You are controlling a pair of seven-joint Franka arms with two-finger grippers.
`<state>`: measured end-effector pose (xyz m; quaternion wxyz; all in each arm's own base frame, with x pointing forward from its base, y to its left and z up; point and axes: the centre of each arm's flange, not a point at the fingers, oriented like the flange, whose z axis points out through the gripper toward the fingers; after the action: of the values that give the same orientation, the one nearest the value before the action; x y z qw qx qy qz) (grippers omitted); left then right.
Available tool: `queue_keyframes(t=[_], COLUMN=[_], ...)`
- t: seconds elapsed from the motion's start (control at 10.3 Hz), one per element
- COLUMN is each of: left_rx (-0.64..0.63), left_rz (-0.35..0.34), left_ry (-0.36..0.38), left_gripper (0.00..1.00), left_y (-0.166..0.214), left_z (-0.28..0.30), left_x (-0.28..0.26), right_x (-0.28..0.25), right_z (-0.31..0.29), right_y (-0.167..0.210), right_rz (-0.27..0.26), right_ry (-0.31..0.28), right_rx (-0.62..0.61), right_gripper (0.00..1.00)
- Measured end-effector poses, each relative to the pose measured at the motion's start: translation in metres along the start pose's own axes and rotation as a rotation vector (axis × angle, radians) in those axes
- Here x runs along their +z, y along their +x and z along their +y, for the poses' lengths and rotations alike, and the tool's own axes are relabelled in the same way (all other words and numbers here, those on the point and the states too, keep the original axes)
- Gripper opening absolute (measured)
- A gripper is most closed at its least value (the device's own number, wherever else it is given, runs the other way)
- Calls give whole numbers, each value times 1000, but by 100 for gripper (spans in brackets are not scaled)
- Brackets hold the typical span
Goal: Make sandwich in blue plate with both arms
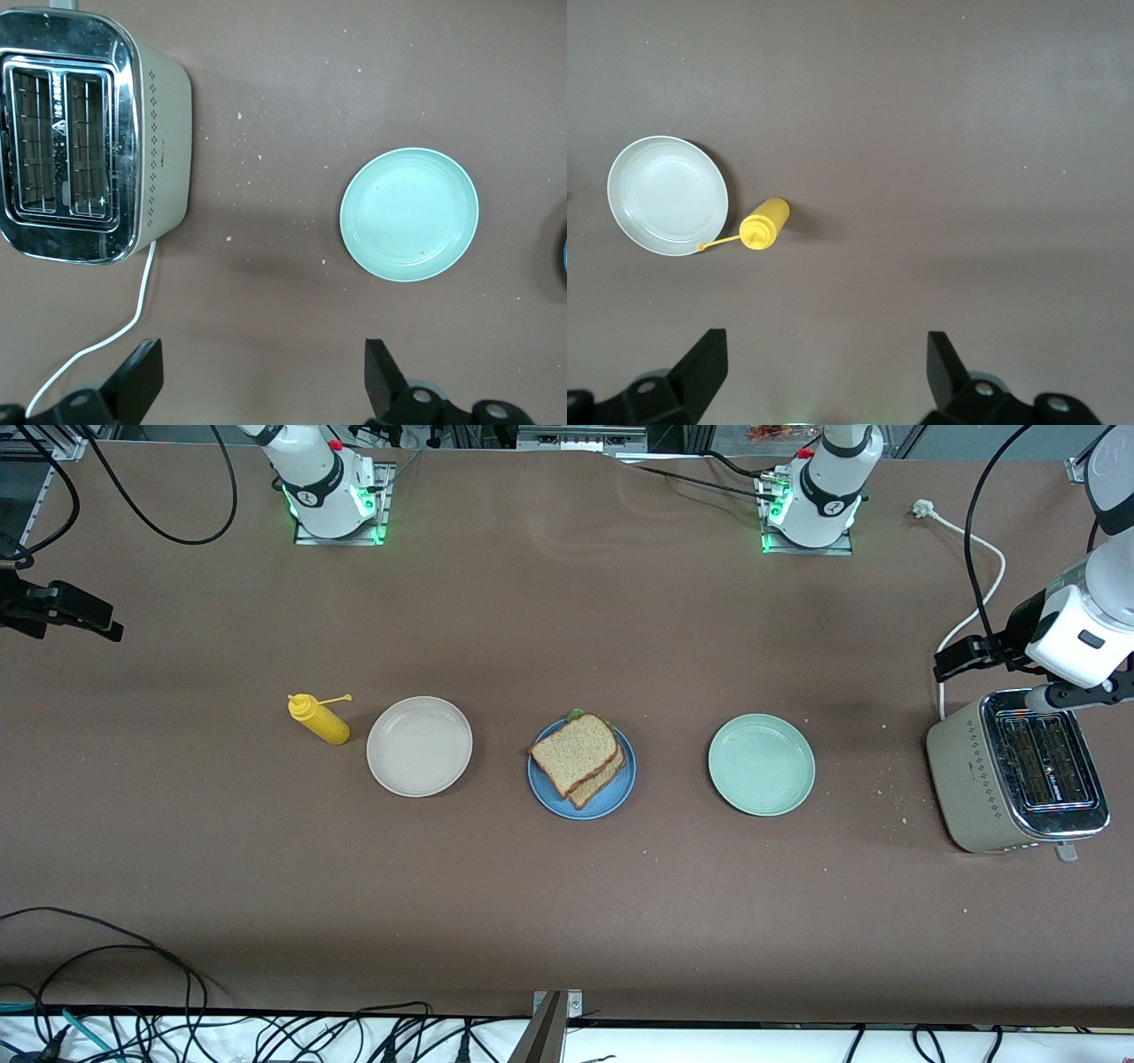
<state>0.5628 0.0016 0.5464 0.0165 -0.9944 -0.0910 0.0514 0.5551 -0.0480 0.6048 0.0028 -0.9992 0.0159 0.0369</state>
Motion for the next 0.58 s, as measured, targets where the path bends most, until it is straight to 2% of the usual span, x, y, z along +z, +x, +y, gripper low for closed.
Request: queue_keyframes(t=[0.58], left_rx=[-1], left_rz=[-2], left_ry=[0], left_gripper=[100], left_y=[2], left_z=[0], left_x=[2], right_x=[0], right_z=[0], right_y=[0], right_rz=[0], right_ry=[0], right_rx=[0], right_gripper=[100])
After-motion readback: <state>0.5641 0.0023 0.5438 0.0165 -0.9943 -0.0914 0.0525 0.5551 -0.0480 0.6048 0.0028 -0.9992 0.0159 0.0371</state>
